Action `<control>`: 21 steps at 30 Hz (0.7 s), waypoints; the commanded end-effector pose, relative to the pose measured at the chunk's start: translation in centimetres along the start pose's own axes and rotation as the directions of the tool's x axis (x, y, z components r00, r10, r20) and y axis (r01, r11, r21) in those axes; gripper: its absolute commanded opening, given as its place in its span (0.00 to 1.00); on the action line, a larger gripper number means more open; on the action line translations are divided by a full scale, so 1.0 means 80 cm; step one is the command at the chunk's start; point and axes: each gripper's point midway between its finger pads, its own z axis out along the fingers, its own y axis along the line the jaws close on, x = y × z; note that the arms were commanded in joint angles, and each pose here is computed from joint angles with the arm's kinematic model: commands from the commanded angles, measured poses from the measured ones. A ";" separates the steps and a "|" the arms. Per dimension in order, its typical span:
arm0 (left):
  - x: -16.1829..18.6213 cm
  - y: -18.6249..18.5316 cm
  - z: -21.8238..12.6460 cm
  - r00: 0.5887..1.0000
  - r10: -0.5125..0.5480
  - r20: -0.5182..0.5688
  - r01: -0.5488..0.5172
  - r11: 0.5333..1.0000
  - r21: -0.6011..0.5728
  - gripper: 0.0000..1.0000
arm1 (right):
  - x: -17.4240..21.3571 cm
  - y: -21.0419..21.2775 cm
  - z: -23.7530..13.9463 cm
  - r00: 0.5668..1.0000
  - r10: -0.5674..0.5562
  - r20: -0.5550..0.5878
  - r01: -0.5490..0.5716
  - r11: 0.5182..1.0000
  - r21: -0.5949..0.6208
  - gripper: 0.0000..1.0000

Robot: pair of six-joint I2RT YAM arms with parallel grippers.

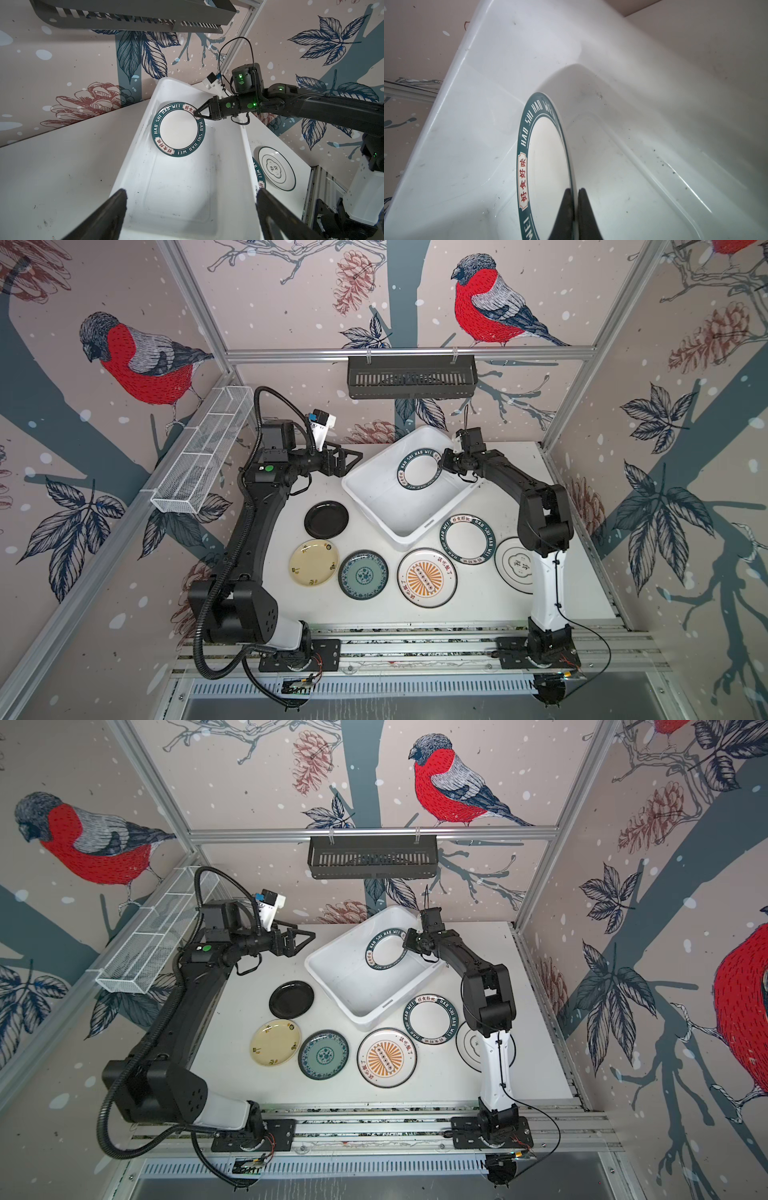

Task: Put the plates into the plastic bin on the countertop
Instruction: 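Lower the green-rimmed plate into the white bin with the right gripper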

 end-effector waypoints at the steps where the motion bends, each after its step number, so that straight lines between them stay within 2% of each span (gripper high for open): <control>1: -0.010 -0.006 -0.002 0.999 0.026 0.027 -0.027 1.000 0.014 0.96 | -0.002 0.002 0.004 1.000 -0.028 0.000 0.028 1.000 0.012 0.01; 21: -0.008 -0.008 0.000 0.999 0.025 0.026 -0.025 0.999 0.026 0.96 | 0.010 -0.028 0.022 0.998 -0.051 -0.031 0.054 0.992 0.116 0.03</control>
